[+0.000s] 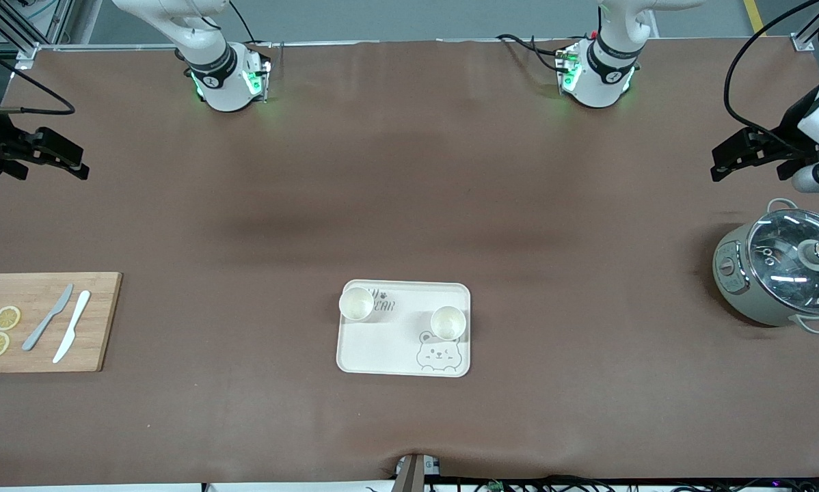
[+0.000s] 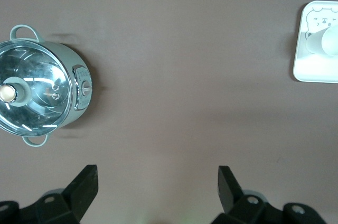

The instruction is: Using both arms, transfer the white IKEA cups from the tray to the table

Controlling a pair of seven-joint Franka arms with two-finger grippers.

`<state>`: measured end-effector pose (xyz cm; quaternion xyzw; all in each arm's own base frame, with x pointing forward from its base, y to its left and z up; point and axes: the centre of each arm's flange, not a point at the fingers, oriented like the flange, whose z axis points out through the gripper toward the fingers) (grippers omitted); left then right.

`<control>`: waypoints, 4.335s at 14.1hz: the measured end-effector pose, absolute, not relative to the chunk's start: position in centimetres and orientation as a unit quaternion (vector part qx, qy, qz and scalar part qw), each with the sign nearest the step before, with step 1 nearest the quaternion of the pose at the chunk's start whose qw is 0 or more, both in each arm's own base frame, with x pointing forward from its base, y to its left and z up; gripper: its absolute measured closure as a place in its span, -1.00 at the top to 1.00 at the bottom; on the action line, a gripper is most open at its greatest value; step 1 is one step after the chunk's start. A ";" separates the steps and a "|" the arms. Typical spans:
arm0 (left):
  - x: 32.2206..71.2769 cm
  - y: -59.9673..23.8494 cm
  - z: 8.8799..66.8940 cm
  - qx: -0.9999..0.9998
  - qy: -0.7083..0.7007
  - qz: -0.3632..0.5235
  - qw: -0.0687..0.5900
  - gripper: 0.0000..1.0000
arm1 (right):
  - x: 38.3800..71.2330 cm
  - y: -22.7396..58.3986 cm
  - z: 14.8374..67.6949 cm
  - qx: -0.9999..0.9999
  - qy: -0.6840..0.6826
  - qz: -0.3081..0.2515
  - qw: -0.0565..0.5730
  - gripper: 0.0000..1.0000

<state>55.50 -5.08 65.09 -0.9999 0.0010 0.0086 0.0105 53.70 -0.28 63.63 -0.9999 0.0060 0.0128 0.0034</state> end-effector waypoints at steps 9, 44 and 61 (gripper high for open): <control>55.6 -5.3 65.0 -1.000 0.003 0.009 0.010 1.00 | 53.7 -0.3 63.6 -1.000 0.006 0.013 0.003 1.00; 61.2 -34.7 37.4 -0.998 -0.064 -0.003 -0.018 1.00 | 65.2 2.0 41.4 -0.994 0.062 0.077 0.045 1.00; 64.1 -38.3 23.7 -0.988 -0.103 -0.077 -0.085 0.00 | 65.6 24.6 29.0 -0.921 0.369 0.075 0.102 1.00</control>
